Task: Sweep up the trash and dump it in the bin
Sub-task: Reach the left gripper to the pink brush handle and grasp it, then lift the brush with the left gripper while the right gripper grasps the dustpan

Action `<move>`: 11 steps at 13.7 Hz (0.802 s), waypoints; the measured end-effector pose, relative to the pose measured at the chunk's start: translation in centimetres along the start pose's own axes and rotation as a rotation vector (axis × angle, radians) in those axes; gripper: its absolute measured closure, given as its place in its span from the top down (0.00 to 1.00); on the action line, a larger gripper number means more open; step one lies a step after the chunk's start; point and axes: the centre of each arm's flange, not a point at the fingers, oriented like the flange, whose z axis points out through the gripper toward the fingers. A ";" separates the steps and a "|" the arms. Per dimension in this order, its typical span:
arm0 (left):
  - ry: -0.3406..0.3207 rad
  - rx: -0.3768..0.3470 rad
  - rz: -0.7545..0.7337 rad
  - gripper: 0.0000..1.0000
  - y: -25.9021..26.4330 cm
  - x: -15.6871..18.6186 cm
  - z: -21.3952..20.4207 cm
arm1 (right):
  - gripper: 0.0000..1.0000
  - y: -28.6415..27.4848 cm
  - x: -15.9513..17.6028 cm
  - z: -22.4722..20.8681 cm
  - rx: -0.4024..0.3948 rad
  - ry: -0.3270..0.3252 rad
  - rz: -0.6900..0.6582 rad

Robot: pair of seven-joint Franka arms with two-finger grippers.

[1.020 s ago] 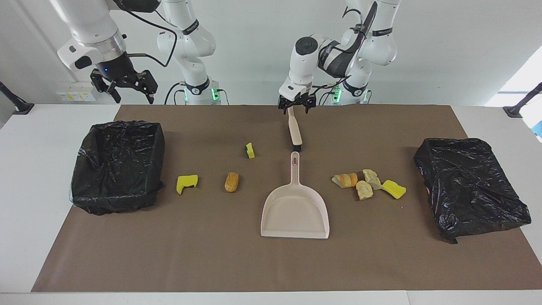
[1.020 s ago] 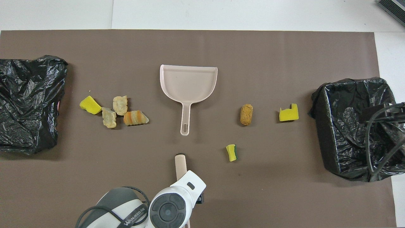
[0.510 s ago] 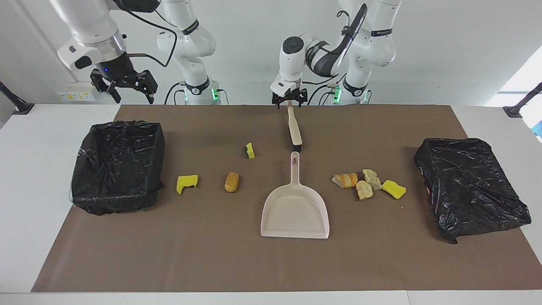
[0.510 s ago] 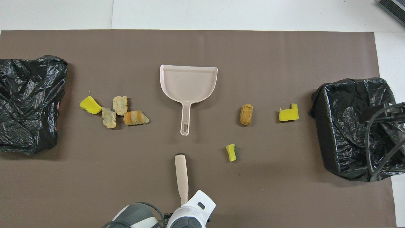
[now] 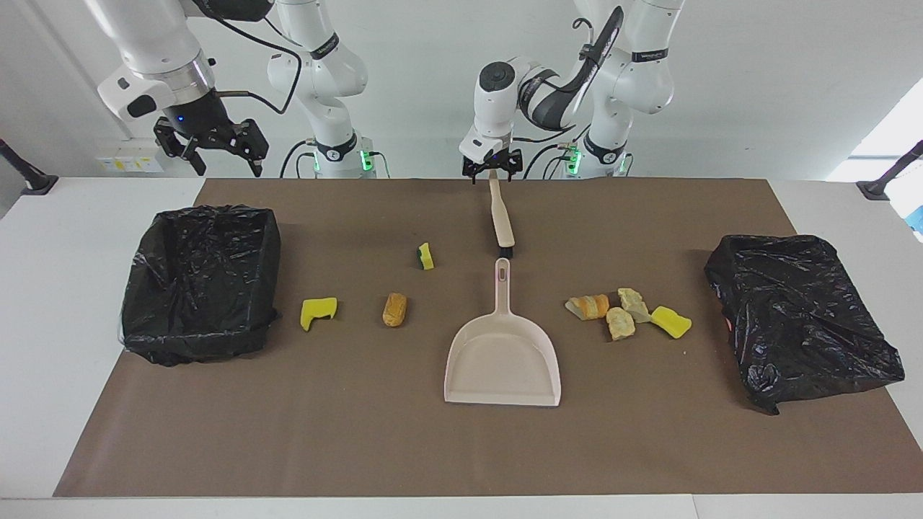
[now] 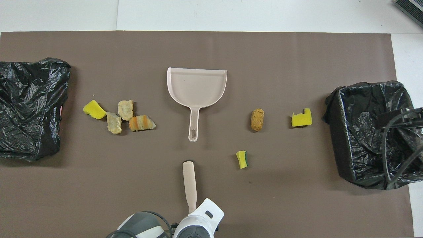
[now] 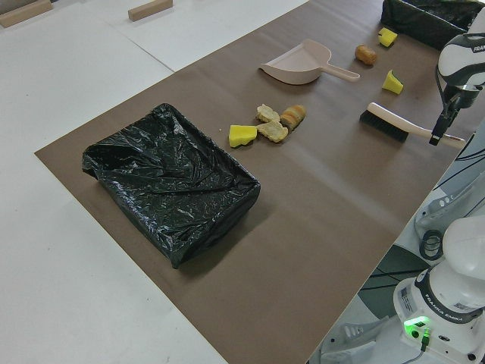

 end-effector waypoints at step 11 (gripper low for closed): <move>-0.110 0.041 0.070 0.26 -7.3 3.8 -6.3 | 1.00 -13.7 5.9 6.6 0.044 0.045 0.029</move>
